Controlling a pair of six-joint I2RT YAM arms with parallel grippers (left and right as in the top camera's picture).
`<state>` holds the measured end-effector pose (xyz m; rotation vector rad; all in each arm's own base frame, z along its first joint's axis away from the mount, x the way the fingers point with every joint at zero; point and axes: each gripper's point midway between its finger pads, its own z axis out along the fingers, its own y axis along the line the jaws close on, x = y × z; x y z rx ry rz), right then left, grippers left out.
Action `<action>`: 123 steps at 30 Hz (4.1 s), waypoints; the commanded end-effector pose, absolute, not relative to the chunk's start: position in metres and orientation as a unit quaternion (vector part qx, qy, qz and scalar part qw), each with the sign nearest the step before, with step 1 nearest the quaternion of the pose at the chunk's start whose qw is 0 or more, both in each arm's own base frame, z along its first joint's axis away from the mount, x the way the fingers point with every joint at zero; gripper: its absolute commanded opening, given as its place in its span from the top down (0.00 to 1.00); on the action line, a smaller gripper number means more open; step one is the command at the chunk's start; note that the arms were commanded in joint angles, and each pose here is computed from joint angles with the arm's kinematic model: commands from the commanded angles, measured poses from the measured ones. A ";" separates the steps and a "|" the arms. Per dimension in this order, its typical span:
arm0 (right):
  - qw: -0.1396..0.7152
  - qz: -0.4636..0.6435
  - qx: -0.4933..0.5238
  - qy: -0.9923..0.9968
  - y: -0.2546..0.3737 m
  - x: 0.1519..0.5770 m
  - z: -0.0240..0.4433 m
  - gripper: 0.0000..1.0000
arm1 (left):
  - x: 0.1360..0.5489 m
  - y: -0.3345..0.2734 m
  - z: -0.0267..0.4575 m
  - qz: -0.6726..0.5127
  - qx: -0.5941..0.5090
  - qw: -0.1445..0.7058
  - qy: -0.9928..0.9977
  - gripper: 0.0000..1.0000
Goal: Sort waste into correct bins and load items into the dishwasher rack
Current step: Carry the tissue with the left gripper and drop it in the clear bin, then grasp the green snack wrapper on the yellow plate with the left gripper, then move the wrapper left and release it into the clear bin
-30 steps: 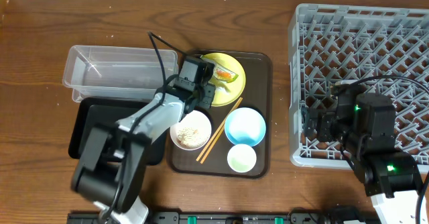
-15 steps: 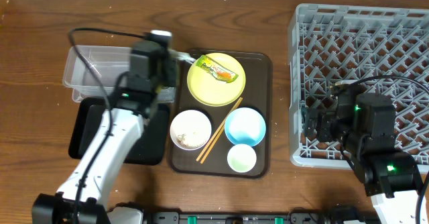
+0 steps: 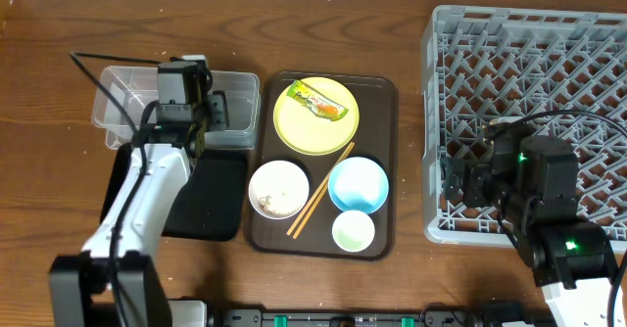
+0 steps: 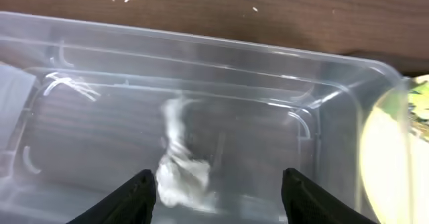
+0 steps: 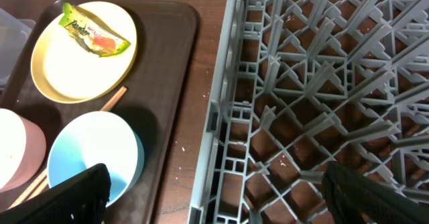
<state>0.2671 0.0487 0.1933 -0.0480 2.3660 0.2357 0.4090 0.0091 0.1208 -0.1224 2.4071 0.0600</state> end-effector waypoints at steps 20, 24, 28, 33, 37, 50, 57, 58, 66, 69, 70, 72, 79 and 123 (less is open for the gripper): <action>0.383 0.092 -0.023 0.919 0.049 0.269 0.203 0.01 | 0.447 -0.143 0.155 -0.183 -0.107 0.347 0.914 0.12; 0.383 0.092 -0.022 0.919 0.049 0.269 0.203 0.01 | 0.456 -0.160 0.128 -0.208 -0.124 0.324 0.915 0.11; 0.383 0.092 -0.023 0.919 0.049 0.269 0.203 0.01 | 0.463 -0.169 0.107 -0.208 -0.123 0.317 0.917 0.11; 0.383 0.092 -0.023 0.919 0.049 0.269 0.203 0.01 | 0.471 -0.181 0.081 -0.201 -0.117 0.317 0.919 0.11; 0.383 0.092 -0.023 0.919 0.049 0.269 0.203 0.01 | 0.477 -0.191 0.067 -0.206 -0.111 0.321 0.918 0.12; 0.382 0.092 -0.023 0.919 0.049 0.269 0.202 0.01 | 0.481 -0.186 0.032 -0.144 -0.157 0.334 0.918 0.16; 0.382 0.092 -0.023 0.919 0.049 0.269 0.202 0.01 | 0.479 -0.190 0.025 -0.138 -0.153 0.334 0.920 0.19; 0.382 0.092 -0.023 0.919 0.049 0.269 0.202 0.01 | 0.479 -0.191 0.023 -0.137 -0.153 0.333 0.920 0.20; 0.381 0.094 -0.023 0.919 0.049 0.269 0.202 0.01 | 0.477 -0.190 0.012 -0.131 -0.152 0.324 0.924 0.21; 0.381 0.094 -0.023 0.919 0.049 0.269 0.202 0.01 | 0.475 -0.190 0.009 -0.129 -0.151 0.319 0.927 0.31; 0.381 0.094 -0.023 0.919 0.049 0.269 0.202 0.01 | 0.474 -0.190 0.009 -0.129 -0.151 0.318 0.927 0.36; 0.381 0.094 -0.023 0.919 0.049 0.269 0.202 0.01 | 0.474 -0.192 0.009 -0.131 -0.149 0.318 0.927 0.45; 0.381 0.094 -0.023 0.919 0.049 0.269 0.202 0.01 | 0.466 -0.190 0.003 -0.119 -0.145 0.301 0.935 0.79; 0.381 0.094 -0.023 0.919 0.049 0.269 0.202 0.01 | 0.436 0.051 0.154 0.031 -0.252 0.363 0.896 0.42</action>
